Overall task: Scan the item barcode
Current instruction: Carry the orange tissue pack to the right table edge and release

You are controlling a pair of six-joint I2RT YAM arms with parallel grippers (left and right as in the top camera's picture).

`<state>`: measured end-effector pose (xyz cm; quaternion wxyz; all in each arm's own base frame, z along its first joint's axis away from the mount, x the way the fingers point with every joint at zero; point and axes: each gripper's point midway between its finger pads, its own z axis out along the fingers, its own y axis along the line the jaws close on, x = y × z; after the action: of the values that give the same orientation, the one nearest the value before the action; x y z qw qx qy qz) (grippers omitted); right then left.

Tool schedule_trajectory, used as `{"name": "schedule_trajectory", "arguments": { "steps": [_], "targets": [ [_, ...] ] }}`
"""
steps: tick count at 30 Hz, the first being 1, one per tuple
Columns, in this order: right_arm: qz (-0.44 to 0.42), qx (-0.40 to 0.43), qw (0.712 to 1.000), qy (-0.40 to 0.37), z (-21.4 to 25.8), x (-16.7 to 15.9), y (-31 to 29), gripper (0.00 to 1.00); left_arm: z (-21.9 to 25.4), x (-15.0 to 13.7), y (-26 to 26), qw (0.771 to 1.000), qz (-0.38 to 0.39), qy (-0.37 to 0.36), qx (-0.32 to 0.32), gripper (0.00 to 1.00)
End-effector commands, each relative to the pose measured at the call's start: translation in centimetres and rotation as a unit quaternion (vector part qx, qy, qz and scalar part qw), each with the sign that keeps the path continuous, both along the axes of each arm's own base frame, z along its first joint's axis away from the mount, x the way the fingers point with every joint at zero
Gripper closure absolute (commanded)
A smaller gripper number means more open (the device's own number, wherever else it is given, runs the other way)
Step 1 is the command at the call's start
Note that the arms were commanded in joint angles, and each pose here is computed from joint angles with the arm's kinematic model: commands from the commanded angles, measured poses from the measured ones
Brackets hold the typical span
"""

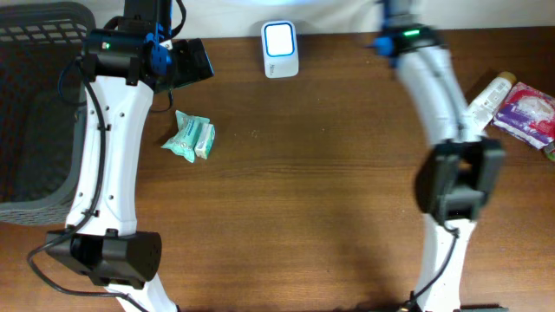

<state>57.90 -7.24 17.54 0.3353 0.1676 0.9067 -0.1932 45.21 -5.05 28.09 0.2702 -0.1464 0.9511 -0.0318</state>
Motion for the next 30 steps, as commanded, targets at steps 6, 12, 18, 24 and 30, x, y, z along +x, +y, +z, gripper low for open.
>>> {"name": "schedule_trajectory", "arguments": {
  "steps": [6, 12, 18, 24, 30],
  "targets": [
    [-0.190, 0.071, 0.963, 0.175, -2.9, -13.6, -12.9, 0.96, 0.1, 0.1, 0.4, 1.000, -0.001, -0.002, 0.008, 0.01],
    [-0.264, 0.078, 0.936, 0.221, -5.1, -18.9, -18.7, 0.96, 0.1, 0.1, 0.4, 1.000, -0.001, -0.002, 0.008, 0.01],
    [-0.276, 0.103, 0.936, 0.194, -7.3, -18.7, -20.3, 0.49, 0.1, 0.1, 0.4, 1.000, -0.001, -0.002, 0.008, 0.01],
    [-0.117, 0.294, 0.936, 0.150, -8.5, -13.4, -12.7, 0.21, 0.1, 0.1, 0.4, 1.000, -0.001, -0.002, 0.008, 0.01],
    [0.110, 0.447, 0.877, 0.139, -6.3, -8.9, 3.3, 0.04, 0.1, 0.1, 0.4, 1.000, -0.001, -0.002, 0.008, 0.01]
  ]
}}
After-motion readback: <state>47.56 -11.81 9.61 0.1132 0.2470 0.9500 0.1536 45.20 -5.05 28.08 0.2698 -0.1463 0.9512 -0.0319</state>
